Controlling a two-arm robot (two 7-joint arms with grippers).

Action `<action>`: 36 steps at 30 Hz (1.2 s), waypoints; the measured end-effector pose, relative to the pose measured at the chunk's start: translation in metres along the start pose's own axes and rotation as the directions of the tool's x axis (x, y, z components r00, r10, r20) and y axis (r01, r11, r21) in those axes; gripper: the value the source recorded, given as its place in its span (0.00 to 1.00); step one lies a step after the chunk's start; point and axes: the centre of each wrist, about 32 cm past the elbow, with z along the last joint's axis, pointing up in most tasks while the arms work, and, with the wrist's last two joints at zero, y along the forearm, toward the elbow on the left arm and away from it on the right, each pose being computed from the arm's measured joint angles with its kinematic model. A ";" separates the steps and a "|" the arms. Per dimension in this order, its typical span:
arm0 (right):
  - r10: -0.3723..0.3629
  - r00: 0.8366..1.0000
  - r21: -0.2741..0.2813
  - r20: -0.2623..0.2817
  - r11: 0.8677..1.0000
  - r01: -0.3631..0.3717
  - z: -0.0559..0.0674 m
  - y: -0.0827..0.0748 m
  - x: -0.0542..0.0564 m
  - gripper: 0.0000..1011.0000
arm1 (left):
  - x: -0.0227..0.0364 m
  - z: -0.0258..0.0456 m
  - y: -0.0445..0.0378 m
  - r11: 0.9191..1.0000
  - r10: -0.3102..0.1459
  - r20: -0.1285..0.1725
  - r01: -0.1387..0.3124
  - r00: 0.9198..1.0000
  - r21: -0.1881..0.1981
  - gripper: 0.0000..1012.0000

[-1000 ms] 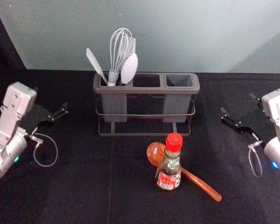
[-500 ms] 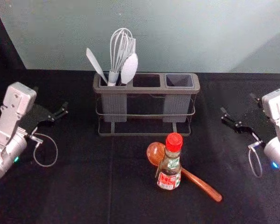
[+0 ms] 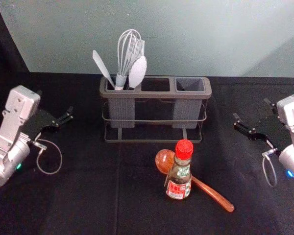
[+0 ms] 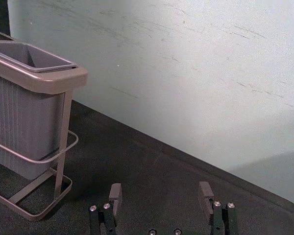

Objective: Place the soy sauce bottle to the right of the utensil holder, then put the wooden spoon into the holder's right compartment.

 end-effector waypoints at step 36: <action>0.126 0.992 0.090 -0.005 0.988 -0.125 0.023 -0.070 -0.008 0.99 | 0.0000 0.0000 0.0000 1.000 0.000 0.000 0.000 1.000 0.000 1.00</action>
